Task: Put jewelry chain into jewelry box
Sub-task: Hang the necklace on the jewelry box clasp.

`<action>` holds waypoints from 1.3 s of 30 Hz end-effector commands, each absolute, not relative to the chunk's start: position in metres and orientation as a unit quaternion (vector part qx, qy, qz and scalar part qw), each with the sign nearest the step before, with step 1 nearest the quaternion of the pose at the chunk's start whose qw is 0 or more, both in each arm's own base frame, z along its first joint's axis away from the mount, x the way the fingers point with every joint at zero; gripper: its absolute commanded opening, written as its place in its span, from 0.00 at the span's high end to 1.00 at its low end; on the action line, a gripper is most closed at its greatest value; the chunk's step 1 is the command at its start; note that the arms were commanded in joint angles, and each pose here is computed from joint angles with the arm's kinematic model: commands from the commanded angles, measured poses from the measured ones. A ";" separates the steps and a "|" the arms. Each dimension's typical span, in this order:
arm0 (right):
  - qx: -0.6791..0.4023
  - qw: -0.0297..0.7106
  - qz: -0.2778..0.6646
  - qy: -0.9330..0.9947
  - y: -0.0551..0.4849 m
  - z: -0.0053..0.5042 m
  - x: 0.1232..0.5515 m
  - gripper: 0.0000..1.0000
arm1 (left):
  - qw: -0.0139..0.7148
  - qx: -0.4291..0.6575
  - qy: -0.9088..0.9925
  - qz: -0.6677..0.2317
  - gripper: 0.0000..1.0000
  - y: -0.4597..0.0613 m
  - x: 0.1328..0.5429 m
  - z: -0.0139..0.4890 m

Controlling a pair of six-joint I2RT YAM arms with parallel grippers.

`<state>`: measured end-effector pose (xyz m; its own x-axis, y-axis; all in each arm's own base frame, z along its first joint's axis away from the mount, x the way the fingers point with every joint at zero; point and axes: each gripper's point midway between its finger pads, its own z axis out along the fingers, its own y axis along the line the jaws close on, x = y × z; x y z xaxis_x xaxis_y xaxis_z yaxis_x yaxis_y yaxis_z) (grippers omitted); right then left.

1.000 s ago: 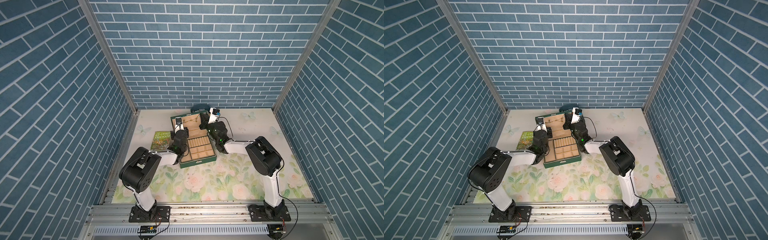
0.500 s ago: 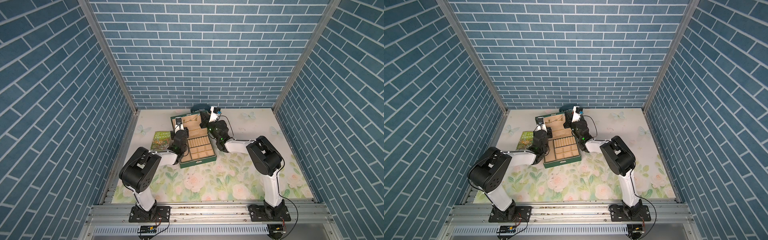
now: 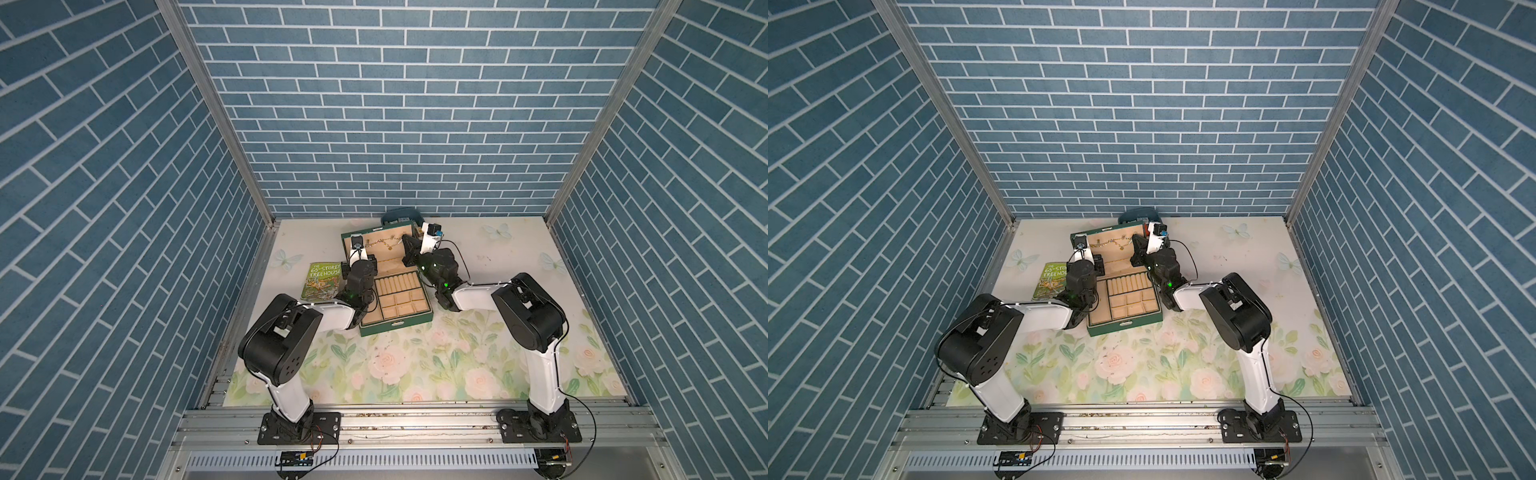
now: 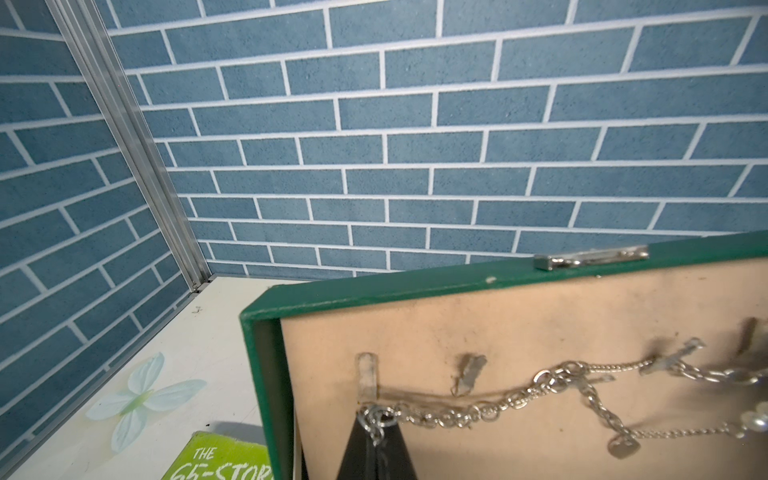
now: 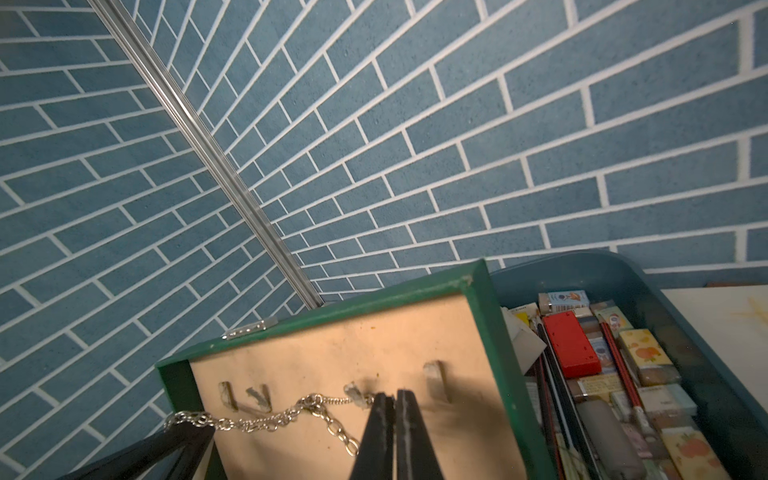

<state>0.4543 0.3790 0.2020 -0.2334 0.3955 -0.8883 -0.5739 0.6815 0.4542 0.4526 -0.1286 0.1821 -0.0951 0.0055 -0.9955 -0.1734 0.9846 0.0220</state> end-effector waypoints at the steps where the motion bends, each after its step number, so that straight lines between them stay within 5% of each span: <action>1: -0.063 0.616 0.406 0.672 0.378 0.212 0.452 1.00 | 0.671 -0.060 0.736 0.068 1.00 -0.127 0.450 0.184; 19: -0.065 0.664 0.421 0.614 0.374 0.285 0.461 1.00 | 0.671 -0.061 0.736 0.069 1.00 -0.127 0.451 0.184; 39: -0.083 0.634 0.437 0.633 0.382 0.259 0.454 1.00 | 0.670 -0.060 0.737 0.070 1.00 -0.128 0.452 0.182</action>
